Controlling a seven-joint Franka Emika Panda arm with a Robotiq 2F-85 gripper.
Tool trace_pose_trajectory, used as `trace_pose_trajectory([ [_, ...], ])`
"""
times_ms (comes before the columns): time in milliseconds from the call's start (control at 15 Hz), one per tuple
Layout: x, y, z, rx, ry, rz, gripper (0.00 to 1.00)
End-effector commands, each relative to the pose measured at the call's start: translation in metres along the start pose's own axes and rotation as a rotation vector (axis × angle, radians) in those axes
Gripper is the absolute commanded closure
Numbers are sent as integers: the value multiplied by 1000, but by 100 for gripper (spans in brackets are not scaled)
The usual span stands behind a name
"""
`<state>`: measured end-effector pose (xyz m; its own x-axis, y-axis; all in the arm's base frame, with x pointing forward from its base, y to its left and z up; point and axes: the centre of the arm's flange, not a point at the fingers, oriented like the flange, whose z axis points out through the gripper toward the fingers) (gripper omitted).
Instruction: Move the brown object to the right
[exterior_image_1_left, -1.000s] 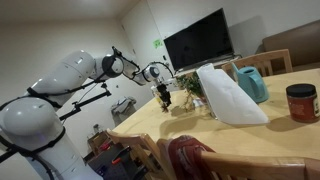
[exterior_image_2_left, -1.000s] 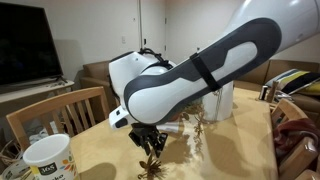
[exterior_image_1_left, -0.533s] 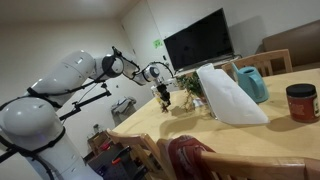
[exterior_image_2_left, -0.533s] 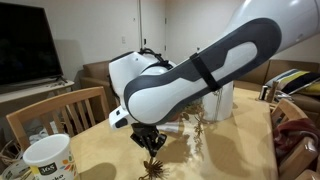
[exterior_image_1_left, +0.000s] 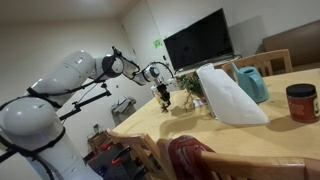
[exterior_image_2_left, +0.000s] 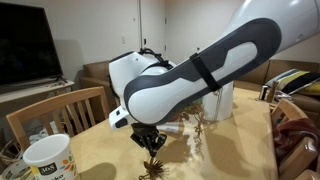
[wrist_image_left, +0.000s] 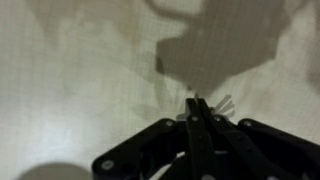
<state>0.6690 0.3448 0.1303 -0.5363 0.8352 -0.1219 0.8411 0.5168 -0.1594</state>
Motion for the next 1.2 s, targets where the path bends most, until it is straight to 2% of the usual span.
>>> trace_pose_trajectory([
  [0,-3,5,-2,-22,-13,0,99],
  [467,-3,6,-2,-42,-30,1,99],
  [533,9,16,-45,-41,-30,1,99],
  [867,24,29,-95,-115,-62,-5,99],
  [1133,31,32,-113,-143,-73,-7,99],
])
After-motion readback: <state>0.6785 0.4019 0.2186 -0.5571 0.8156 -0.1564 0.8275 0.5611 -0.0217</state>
